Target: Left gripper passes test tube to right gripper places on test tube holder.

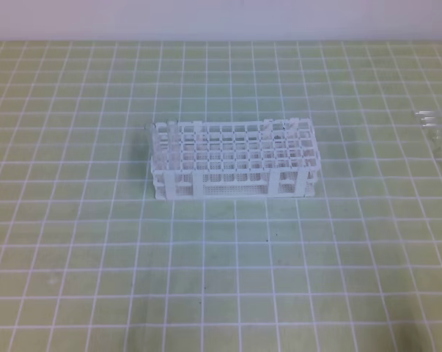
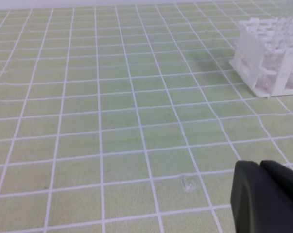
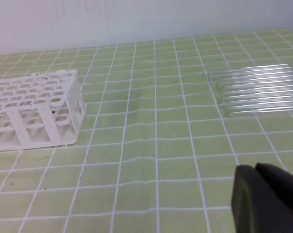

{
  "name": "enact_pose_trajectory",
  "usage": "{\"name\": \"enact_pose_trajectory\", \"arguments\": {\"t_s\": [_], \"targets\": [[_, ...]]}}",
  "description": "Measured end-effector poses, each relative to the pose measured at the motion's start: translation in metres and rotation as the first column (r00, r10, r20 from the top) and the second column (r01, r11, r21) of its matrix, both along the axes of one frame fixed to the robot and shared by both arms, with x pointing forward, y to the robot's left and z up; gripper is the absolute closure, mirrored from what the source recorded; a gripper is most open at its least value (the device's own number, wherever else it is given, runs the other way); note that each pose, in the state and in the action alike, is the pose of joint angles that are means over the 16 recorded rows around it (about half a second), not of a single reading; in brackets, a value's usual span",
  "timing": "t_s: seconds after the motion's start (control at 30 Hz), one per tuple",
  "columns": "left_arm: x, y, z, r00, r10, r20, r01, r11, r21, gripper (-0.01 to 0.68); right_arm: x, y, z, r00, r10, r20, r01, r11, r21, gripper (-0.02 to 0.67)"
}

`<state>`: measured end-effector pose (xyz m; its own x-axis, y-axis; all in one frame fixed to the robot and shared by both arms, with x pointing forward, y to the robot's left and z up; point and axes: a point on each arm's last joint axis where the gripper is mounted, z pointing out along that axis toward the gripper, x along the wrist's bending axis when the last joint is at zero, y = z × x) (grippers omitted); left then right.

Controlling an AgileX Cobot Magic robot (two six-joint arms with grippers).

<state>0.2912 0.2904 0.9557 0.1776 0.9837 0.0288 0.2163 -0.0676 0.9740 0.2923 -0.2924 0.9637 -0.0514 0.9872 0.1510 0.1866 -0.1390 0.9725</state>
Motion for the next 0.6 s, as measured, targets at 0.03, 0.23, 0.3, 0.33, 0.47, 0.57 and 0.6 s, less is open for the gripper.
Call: {"name": "enact_pose_trajectory", "arguments": {"t_s": [0.03,0.23,0.3,0.33,0.47,0.57,0.6], "targets": [[0.0000,0.0000,0.0000,1.000,0.000,0.000,0.000,1.000,0.000,0.672,0.0000,0.0000,0.0000,1.000,0.000,0.000,0.000,1.000,0.000,0.664],[-0.0002,0.0000,-0.0002,1.000,0.000,0.003,0.000,1.000,-0.001,0.672,0.0000,0.0000,0.0000,1.000,0.000,0.000,0.000,1.000,0.000,0.664],[-0.0002,0.0000,-0.0005,1.000,0.000,0.004,0.000,1.000,-0.001,0.672,0.0000,0.0000,0.0000,1.000,0.000,0.000,0.000,1.000,0.000,0.664],[-0.0002,0.0000,-0.0005,1.000,0.000,0.004,0.000,1.000,-0.001,0.672,0.0000,0.0000,0.0000,1.000,0.000,0.000,0.000,1.000,0.000,0.664],[-0.0003,0.0000,-0.0002,1.000,0.000,0.004,0.000,1.000,-0.001,0.672,0.0000,0.0000,0.0000,1.000,0.000,0.000,0.000,1.000,0.000,0.664],[-0.0003,0.0000,-0.0002,1.000,0.000,0.004,0.000,1.000,-0.001,0.672,0.0000,0.0000,0.0000,1.000,0.000,0.000,0.000,1.000,0.000,0.664],[-0.0002,0.0000,-0.0003,1.000,0.000,0.002,0.000,1.000,0.000,0.672,0.0000,0.0000,0.0000,1.000,0.000,0.000,0.000,1.000,0.000,0.664]]}}
